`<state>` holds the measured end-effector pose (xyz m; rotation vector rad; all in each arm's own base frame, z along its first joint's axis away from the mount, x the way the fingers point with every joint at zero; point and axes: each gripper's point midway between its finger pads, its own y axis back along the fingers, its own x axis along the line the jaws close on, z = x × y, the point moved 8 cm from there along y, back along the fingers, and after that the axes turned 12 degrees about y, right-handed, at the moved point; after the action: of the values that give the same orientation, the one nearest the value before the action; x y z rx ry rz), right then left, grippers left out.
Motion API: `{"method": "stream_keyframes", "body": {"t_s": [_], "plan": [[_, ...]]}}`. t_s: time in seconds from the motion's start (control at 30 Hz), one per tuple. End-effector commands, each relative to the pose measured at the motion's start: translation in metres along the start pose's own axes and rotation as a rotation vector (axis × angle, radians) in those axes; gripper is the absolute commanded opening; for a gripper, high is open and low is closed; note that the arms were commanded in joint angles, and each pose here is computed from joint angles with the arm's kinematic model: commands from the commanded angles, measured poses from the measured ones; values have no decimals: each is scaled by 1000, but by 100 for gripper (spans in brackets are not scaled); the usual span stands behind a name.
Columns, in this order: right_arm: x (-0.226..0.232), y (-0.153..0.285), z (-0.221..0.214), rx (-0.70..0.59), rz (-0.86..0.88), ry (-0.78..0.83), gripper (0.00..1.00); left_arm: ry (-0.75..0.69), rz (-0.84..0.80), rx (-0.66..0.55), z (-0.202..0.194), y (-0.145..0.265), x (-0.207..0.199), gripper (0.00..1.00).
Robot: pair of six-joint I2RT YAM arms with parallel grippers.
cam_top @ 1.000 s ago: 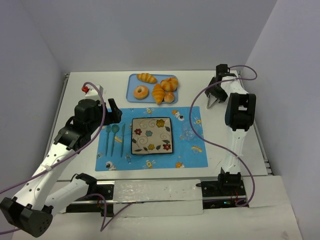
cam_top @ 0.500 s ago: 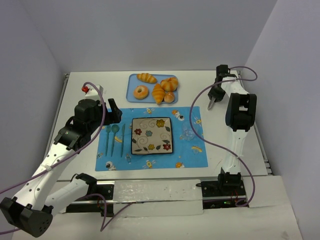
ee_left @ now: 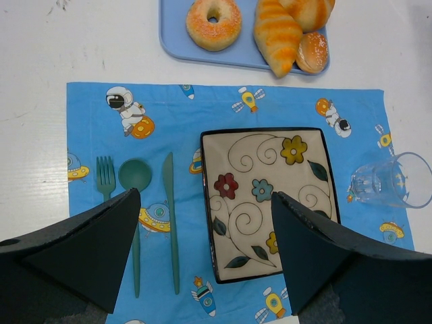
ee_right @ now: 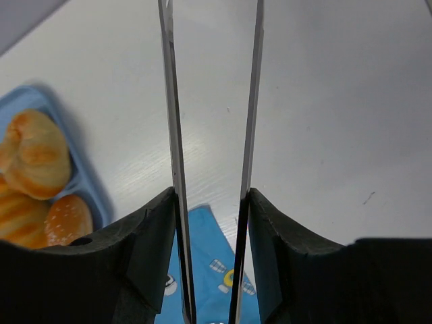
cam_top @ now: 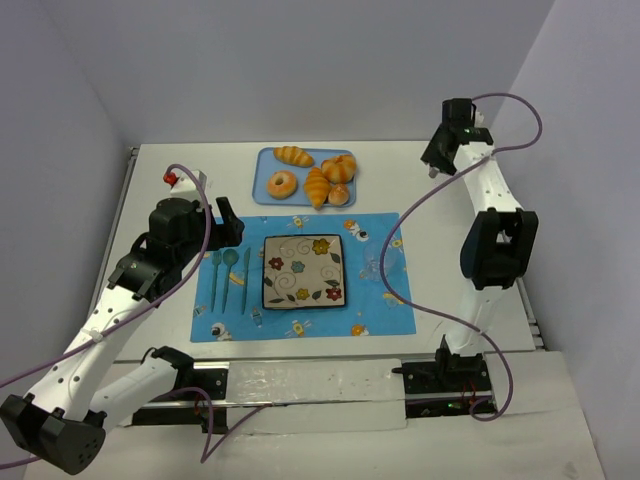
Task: Place the bread
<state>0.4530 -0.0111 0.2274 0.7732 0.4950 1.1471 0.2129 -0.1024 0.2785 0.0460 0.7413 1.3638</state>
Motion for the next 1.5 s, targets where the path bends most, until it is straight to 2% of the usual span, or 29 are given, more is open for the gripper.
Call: {"method": "stream_keyframes", "body": {"t_s": [0.0, 0.13, 0.37, 0.6, 0.73, 1.07, 1.47], "plan": [[2, 39, 16, -96, 6, 7, 52, 13, -16, -31, 5, -1, -2, 88], [-1, 66, 22, -148, 23, 3, 51, 12, -15, -29, 5, -1, -2, 88], [37, 124, 8, -232, 108, 100, 51, 13, -2, -23, 4, -4, 0, 88], [63, 177, -25, -280, 238, 192, 51, 10, 10, -25, 4, -5, 1, 88], [73, 191, -45, -278, 313, 230, 51, 8, 19, -23, 3, -6, 2, 88], [93, 184, -98, -211, 388, 333, 51, 6, 28, -12, 2, -9, 3, 88], [122, 158, -100, -152, 413, 345, 49, 6, 28, -5, 0, -10, 2, 88]]}}
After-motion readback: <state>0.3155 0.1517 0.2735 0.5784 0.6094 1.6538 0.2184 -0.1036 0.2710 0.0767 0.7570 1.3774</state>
